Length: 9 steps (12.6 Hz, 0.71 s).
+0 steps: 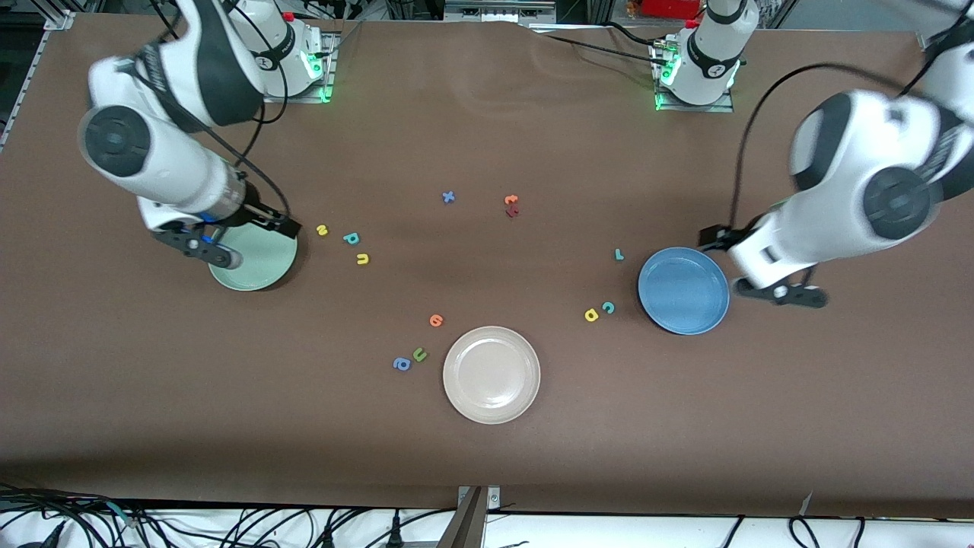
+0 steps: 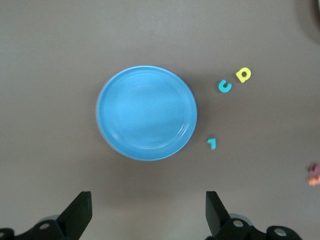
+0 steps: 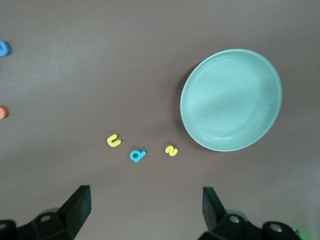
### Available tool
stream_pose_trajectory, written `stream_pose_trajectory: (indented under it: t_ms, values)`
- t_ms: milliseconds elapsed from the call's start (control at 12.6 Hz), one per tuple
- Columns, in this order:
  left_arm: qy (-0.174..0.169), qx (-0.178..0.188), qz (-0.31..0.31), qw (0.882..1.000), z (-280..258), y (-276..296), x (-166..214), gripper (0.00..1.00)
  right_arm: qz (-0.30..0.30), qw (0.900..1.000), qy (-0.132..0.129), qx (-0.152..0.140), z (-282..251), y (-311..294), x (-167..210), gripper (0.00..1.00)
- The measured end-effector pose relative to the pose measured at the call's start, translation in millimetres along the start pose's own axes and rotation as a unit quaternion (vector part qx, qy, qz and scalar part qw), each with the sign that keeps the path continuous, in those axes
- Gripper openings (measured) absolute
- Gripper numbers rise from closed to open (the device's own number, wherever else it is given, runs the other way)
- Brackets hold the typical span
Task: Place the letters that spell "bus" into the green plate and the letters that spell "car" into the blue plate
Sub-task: 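Grasp the yellow 2 with the right gripper while the left gripper grasps teal 1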
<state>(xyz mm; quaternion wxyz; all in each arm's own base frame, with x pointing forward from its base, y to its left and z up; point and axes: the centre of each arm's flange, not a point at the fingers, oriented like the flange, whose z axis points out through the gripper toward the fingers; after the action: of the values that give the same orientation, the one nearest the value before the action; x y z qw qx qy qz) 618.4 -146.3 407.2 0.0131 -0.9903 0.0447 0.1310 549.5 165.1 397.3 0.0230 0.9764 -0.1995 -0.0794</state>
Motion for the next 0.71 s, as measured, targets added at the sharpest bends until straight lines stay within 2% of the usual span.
stream_pose_trajectory:
  t_ms: [158,317,475,713]
  values:
    - [-0.014,0.008,-0.026,1.0,39.6,30.4,11.0,1.0,0.003,1.0,0.003,0.004,49.1,1.6,-9.6,0.99]
    - [-0.008,0.006,-0.039,0.999,68.9,36.9,13.9,0.97,0.022,1.0,0.008,0.011,98.1,9.0,-23.0,0.99]
    - [-0.005,0.002,-0.058,0.998,100.4,43.4,10.2,0.96,0.08,0.997,0.006,0.014,134.0,16.8,-33.2,0.98]
    - [-0.004,0.002,-0.071,0.997,143.7,63.3,-3.1,0.94,0.148,0.989,-0.009,0.011,160.4,18.9,-33.4,0.96]
